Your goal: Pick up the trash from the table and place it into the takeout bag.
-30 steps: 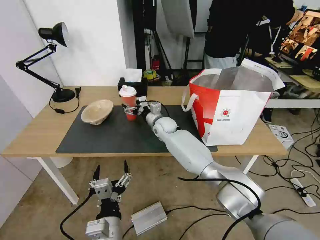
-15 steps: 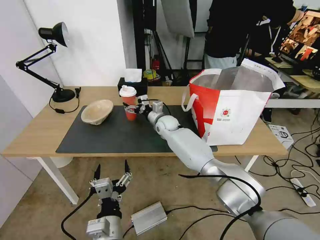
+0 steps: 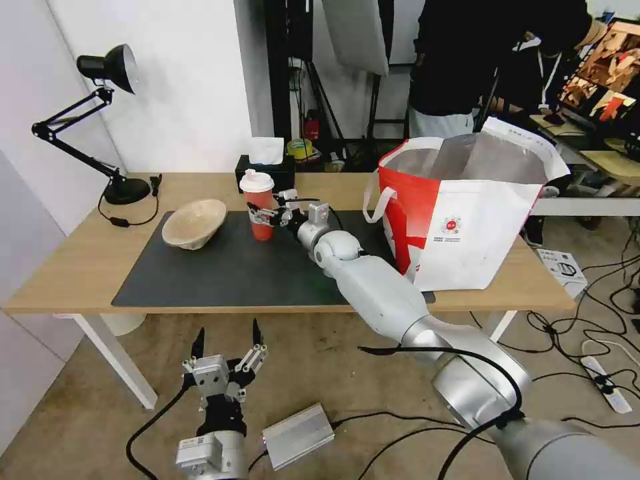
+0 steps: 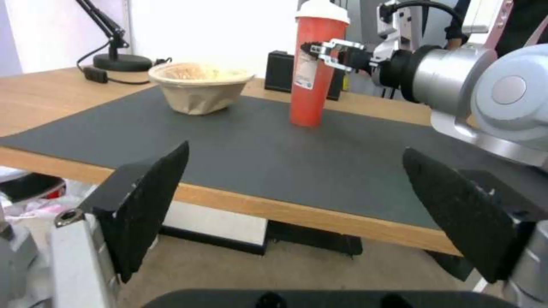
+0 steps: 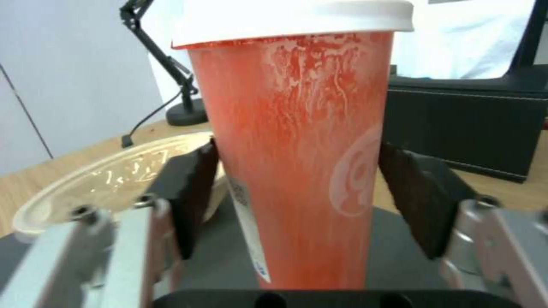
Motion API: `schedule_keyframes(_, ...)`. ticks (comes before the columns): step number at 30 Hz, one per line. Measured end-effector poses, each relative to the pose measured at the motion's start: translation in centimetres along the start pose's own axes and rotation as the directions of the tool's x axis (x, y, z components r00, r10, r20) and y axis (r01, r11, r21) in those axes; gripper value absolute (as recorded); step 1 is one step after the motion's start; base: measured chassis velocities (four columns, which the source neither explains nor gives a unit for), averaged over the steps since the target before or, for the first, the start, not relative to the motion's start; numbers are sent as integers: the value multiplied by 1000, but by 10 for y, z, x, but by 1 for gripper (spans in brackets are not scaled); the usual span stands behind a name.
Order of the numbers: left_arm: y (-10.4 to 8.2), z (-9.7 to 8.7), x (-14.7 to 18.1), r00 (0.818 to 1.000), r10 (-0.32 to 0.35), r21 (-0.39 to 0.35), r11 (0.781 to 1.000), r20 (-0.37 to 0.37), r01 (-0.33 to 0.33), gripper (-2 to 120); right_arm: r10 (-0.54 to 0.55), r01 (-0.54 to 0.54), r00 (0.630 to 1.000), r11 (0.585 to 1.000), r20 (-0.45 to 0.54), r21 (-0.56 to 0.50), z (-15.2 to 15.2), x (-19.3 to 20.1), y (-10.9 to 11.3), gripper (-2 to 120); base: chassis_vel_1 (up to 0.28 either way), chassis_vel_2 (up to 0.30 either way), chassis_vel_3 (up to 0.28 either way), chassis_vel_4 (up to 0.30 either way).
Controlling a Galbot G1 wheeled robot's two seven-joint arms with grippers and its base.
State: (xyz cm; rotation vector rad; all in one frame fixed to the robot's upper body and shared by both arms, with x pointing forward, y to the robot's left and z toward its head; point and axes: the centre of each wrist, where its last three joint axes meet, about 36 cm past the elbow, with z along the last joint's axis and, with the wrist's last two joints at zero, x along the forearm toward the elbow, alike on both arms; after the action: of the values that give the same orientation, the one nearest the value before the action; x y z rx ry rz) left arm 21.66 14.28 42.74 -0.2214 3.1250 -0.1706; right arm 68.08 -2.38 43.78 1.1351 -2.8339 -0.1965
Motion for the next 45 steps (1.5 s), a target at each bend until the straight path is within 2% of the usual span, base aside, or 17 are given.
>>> schedule_keyframes(3,0,0,1,1000,-1,-1,1000,-3,1,100,-12,12,1000,1000,0,-7,5,1,4,49,0,0,0,0)
schedule_keyframes(5,-1,0,1,1000,-1,-1,1000,-3,1,100,-17,17,1000,1000,0,-8,6,2,5,45,0,0,0,0)
schedule_keyframes(8,-2,1,2,1000,-1,-2,1000,-5,1,100,-23,23,1000,1000,1,-10,9,3,7,31,0,0,0,0)
schedule_keyframes(9,-2,1,2,1000,-1,-2,1000,-5,1,100,-23,23,1000,1000,1,-10,9,3,7,31,0,0,0,0)
schedule_keyframes(12,-4,3,2,1000,3,-3,1000,-7,-3,100,-25,25,1000,1000,1,-12,11,3,9,18,0,0,0,0)
schedule_keyframes(18,-7,5,3,1000,8,-3,1000,-9,-8,100,-25,25,1000,1000,3,-15,15,5,10,5,0,0,0,0)
schedule_keyframes(24,-7,5,2,1000,7,-5,1000,-5,-7,100,-36,36,999,999,17,-16,12,5,15,2,0,0,0,0)
schedule_keyframes(45,-1,-2,0,1000,-2,-10,1000,18,2,100,-32,32,985,999,168,1,-57,17,38,2,0,0,0,0)
